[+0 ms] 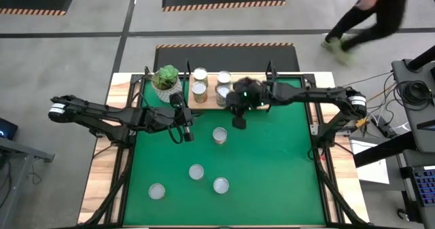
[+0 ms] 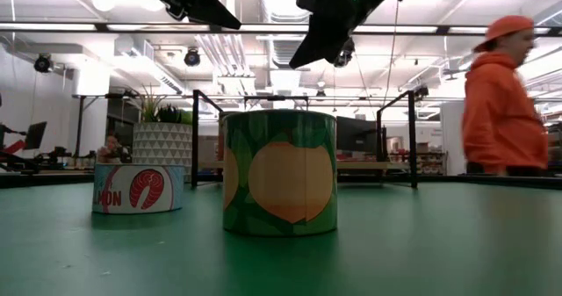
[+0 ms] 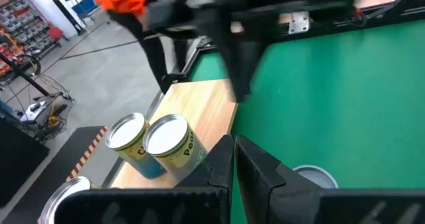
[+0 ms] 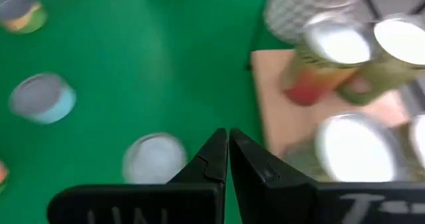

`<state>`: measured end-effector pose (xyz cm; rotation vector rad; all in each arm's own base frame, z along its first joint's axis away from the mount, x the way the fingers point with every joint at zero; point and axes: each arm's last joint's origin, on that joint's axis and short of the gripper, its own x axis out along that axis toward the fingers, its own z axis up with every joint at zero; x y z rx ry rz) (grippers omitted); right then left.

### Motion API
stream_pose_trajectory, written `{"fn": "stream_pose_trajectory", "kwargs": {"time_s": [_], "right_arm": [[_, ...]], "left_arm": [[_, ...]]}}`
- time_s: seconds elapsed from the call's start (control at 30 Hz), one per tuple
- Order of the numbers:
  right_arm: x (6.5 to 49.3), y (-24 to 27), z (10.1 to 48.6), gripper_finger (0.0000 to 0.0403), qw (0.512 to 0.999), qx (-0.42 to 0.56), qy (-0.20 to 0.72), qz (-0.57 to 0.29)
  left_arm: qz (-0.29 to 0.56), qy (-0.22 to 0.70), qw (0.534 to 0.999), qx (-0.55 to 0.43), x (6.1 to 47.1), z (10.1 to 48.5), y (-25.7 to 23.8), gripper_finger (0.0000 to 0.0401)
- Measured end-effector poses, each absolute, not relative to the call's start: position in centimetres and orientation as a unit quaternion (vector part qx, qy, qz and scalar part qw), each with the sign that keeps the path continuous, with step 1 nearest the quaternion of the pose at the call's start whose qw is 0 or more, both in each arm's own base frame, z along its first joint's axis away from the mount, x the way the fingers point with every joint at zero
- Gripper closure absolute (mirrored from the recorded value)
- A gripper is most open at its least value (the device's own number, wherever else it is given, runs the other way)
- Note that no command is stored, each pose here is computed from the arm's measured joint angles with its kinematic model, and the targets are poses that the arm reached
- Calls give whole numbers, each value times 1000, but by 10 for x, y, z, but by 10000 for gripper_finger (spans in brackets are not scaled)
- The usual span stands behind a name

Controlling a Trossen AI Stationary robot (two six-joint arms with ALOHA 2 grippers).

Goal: Pick and place cans onto a shelf
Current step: Adjust the canned goods on the shelf

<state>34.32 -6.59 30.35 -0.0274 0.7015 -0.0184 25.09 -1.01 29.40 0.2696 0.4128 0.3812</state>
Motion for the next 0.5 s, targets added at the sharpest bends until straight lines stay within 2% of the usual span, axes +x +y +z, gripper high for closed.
{"fn": "stream_pose_trajectory", "kwargs": {"time_s": [0.23,0.37,0.5], "right_arm": [[322,-19,286,394,943,-61,325,-21],[297,-6,281,394,958,-59,280,-18],[271,-5,277,394,969,-48,240,-22]], "left_arm": [[207,199,951,113,251,295,-9,401],[216,194,954,77,258,307,-9,401],[222,232,945,60,272,311,-9,401]]}}
